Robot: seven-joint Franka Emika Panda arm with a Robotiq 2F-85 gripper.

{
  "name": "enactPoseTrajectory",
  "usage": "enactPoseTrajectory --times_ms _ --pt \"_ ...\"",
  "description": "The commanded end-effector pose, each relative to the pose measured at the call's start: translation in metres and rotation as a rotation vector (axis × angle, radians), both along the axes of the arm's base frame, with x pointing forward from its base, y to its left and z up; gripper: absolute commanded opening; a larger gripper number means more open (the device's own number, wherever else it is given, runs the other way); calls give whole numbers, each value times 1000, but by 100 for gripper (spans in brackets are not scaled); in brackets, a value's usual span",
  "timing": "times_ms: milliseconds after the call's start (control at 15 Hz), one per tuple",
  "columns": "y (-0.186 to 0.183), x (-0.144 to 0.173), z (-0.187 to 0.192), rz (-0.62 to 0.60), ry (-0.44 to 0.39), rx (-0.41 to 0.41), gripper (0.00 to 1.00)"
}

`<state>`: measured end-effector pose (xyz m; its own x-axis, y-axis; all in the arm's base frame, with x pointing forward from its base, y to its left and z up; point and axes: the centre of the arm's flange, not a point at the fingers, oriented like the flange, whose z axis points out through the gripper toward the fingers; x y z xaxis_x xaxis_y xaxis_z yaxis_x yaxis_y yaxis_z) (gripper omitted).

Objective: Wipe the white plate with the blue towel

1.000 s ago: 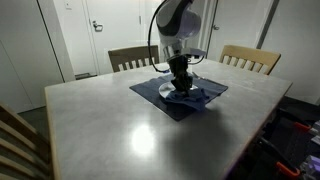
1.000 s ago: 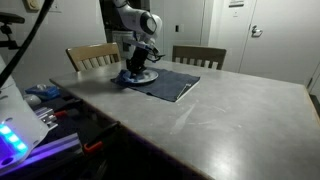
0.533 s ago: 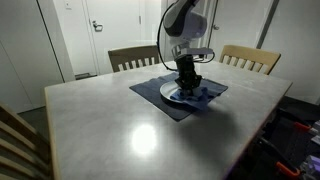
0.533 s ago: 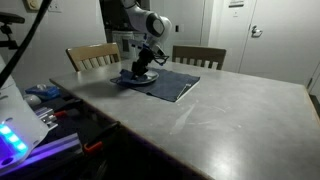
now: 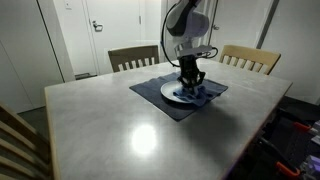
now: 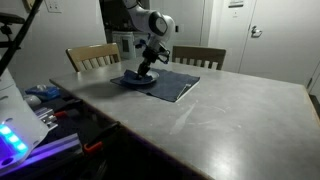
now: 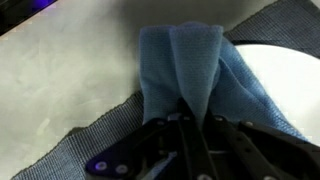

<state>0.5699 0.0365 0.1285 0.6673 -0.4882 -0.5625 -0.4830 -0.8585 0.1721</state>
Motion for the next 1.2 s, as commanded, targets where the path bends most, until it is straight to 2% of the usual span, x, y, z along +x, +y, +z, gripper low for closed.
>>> enactPoseTrajectory --times_ms 0,200,467,600,1133 --pt "14 11 -7 17 -67 -103 3" --pt "36 33 0 84 -105 -151 3" --pt "66 50 8 235 -174 -133 3" --pt "74 51 9 295 -179 -90 3" --pt "89 36 17 584 -164 167 3"
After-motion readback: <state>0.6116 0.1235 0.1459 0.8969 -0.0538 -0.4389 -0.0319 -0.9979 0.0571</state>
